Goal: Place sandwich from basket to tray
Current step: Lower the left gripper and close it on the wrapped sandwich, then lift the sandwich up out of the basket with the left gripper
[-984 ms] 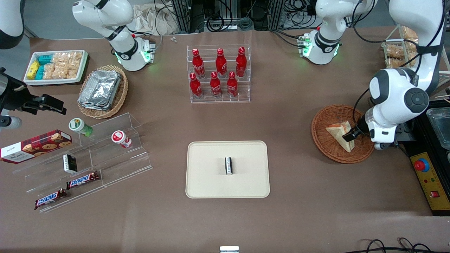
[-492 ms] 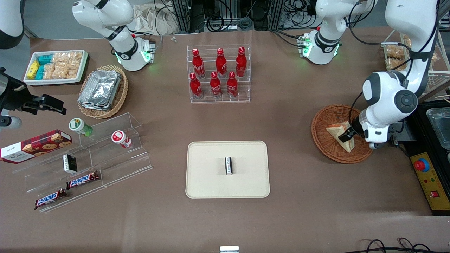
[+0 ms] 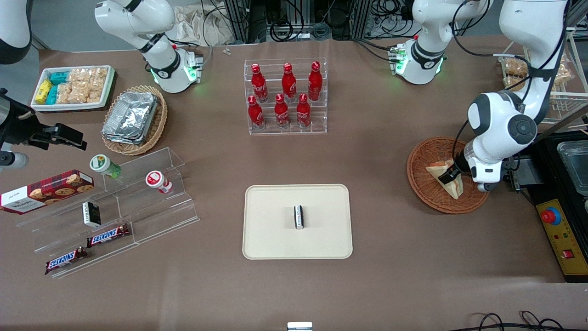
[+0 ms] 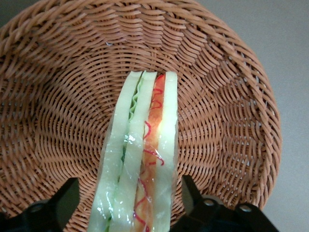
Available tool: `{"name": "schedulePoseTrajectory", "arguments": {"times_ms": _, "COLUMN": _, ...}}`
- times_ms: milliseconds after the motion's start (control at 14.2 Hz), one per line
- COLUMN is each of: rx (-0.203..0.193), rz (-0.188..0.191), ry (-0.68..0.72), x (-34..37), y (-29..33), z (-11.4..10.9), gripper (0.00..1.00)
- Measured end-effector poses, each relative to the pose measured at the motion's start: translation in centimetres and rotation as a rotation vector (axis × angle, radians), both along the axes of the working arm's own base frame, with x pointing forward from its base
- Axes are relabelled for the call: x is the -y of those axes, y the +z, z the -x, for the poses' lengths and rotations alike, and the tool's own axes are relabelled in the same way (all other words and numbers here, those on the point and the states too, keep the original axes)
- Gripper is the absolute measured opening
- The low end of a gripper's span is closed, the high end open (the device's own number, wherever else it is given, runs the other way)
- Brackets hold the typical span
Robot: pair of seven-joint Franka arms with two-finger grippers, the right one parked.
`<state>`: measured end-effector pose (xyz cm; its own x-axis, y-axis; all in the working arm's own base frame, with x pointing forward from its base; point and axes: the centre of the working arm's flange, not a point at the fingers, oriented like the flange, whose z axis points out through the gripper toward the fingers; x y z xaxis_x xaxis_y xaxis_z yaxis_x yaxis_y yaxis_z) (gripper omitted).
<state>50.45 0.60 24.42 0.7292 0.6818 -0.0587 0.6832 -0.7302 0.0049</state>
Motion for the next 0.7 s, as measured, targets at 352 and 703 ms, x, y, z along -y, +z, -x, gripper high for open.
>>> {"name": "schedulePoseTrajectory", "arguments": {"times_ms": 352, "rx": 0.006, "rz": -0.001, "ry": 0.012, "x": 0.4, "y": 0.2, "z": 0.0, "gripper": 0.40}}
{"name": "schedulePoseTrajectory", "arguments": {"times_ms": 703, "rx": 0.007, "rz": -0.003, "ry": 0.006, "x": 1.2, "y": 1.1, "z": -0.1, "gripper": 0.19}}
